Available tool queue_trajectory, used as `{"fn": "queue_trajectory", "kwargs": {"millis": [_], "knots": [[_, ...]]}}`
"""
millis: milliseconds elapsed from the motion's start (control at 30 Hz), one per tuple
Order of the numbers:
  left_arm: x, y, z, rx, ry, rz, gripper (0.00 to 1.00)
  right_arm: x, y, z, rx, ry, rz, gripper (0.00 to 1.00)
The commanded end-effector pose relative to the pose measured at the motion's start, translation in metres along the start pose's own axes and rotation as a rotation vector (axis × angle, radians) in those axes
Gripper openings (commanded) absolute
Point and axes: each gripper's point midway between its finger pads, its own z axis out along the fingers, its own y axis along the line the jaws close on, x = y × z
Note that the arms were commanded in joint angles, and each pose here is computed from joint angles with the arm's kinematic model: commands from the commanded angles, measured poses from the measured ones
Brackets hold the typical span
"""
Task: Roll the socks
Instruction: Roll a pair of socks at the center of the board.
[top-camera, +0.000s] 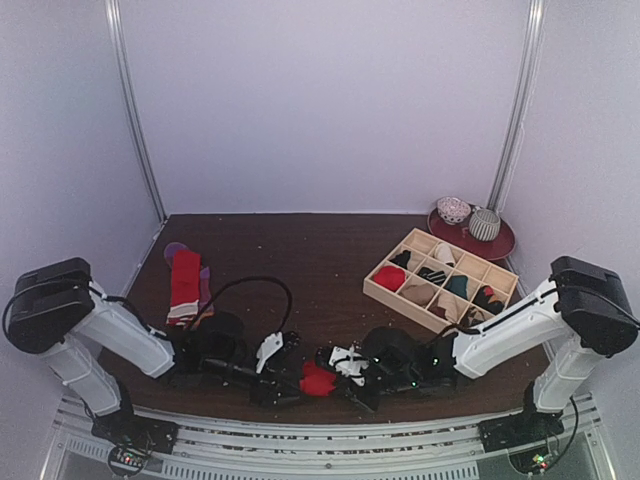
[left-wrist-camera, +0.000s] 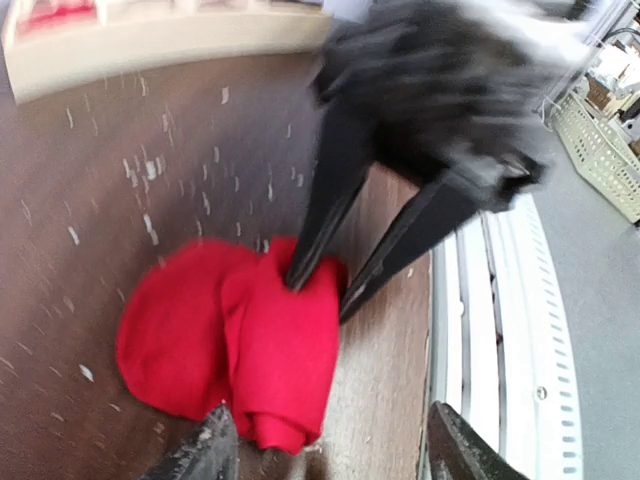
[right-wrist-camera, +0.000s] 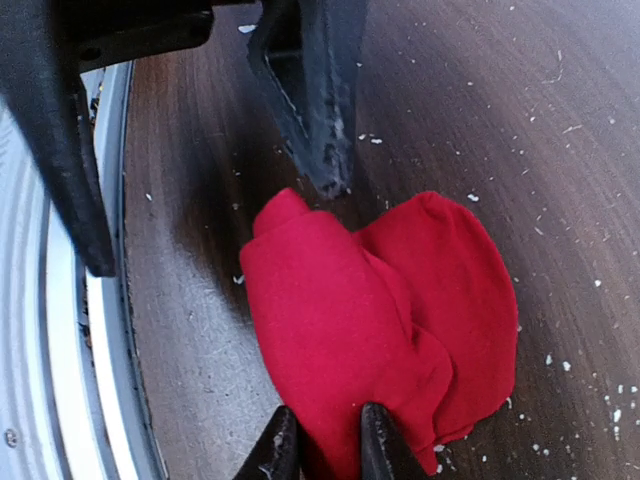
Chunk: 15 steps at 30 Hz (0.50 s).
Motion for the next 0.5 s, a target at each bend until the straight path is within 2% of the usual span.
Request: {"fn": "queue_trajectory", "kwargs": {"millis": [0,167,467], "knots": [[-0.033,-0.005,-0.008,-0.102,-0.144,0.291,0.65,0.066,0.029,-0.004,-0.258,0.304,0.256,0.22],[-0.029,-0.007,0.008,-0.096,-0.143,0.354,0.65,0.076,0.029,0.0,-0.315,0.404,0.359,0.22],[0.012,-0.003,0.022,-0.086,-0.052,0.313,0.6,0.085,0.018,0.002,-0.307,0.494,0.415,0.22]]}}
